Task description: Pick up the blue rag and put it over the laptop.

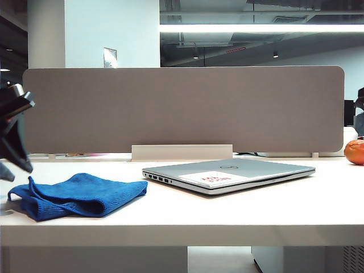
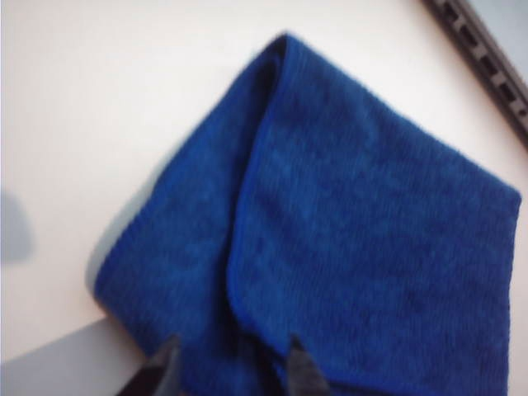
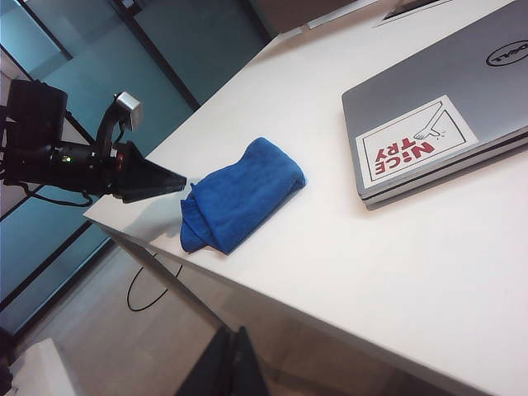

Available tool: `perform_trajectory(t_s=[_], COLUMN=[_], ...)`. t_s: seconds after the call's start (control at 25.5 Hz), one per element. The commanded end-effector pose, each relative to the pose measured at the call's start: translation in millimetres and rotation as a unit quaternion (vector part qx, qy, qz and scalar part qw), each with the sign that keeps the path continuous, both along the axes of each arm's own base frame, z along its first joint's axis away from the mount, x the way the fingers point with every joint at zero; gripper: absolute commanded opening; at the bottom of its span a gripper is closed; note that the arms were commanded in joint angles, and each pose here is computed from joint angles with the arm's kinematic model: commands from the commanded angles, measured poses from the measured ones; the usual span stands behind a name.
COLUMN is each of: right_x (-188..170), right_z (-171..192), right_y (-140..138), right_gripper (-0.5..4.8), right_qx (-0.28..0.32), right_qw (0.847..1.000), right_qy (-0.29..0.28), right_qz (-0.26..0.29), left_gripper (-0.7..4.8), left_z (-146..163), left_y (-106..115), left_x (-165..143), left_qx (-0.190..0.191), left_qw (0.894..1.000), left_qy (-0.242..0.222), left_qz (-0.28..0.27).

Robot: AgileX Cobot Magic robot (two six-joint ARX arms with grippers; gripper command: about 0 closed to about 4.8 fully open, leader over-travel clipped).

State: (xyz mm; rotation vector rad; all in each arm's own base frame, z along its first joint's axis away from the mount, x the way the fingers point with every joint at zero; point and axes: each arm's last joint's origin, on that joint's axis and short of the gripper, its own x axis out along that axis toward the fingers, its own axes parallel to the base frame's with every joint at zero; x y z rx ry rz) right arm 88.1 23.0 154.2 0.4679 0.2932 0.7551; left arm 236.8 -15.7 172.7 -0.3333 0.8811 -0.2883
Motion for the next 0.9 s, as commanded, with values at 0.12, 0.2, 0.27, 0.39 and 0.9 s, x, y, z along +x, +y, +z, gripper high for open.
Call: perform_trajectory(t_s=[0.12,0.2,0.27,0.39,0.9], right_x=[0,0,0,0,0], right_z=[0,0,0,0,0], right_y=[0,0,0,0,0], right_gripper=[0.0,0.0,0.0,0.0,0.0], right_qx=[-0.001,-0.001,-0.001,-0.001,-0.001], right_qw=[1.0,1.0,1.0,1.0,1.0], right_qy=[-0.008,-0.008,-0.008,-0.008,-0.008], right_qz=[-0.001,-0.001,-0.001,-0.001,-0.001], left_gripper=[1.58,2.39,3.48,3.5,3.5], left_z=[-2,-3,-3,-3,-8], left_y=[-1,-1,-1,-1,-19], left_x=[-4,-5,-5,-5,4], left_qx=[-0.017,-0.018,-0.026,-0.035,-0.055], left_qw=[0.999,0.999,0.998,0.997,0.997], left_qy=[0.038,0.043,0.052,0.057,0.045], left_qz=[0.012,0.014,0.024,0.034,0.025])
